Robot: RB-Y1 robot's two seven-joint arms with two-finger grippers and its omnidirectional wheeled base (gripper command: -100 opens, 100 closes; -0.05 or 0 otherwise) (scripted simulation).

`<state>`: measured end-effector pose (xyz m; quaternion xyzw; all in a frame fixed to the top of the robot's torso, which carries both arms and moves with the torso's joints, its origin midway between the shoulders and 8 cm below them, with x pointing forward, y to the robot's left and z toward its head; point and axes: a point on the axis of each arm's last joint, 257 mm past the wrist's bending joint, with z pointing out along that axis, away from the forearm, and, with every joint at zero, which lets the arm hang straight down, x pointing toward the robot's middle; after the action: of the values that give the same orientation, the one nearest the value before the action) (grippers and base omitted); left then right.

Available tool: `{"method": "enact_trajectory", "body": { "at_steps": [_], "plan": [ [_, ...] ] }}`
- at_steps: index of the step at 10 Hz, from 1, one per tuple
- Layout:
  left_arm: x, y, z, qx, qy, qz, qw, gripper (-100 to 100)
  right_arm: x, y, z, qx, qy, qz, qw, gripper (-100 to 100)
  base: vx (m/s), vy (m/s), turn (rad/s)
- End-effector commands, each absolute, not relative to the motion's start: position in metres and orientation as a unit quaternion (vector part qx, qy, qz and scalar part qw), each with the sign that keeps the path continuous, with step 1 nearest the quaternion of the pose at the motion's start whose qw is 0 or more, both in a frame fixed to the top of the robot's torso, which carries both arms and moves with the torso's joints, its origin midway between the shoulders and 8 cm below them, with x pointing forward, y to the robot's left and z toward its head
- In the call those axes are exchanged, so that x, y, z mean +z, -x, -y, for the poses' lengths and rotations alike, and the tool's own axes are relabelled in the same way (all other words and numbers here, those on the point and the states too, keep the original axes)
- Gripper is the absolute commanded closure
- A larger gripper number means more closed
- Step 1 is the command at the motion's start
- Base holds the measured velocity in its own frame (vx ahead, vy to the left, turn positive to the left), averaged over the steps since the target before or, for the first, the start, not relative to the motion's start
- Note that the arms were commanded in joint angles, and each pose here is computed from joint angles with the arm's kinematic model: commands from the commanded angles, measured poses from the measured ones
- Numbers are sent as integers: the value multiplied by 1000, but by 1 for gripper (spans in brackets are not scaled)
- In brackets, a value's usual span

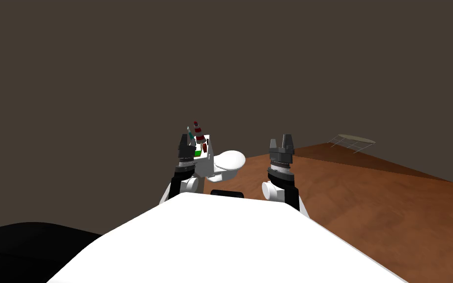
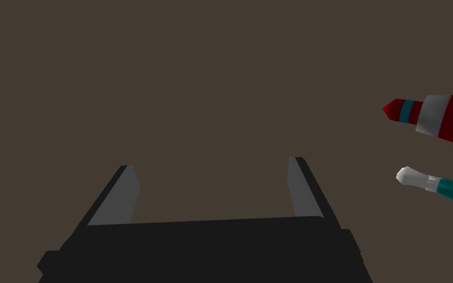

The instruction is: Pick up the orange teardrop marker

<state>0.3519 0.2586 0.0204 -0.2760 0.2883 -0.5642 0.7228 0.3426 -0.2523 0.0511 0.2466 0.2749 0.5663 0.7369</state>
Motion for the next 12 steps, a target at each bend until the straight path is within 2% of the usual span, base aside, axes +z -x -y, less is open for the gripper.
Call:
{"method": "enact_trajectory", "body": {
  "at_steps": [1,12],
  "plan": [
    [17,-354,-258,-561,270,-305,721,-100,51,-343,252,566,-247,-275,737,0,-5,-10,-8],
    [-15,-383,-290,-484,234,-452,712,-100,51,-343,252,566,-247,-275,737,0,-17,-64,-18]
  ]
}}
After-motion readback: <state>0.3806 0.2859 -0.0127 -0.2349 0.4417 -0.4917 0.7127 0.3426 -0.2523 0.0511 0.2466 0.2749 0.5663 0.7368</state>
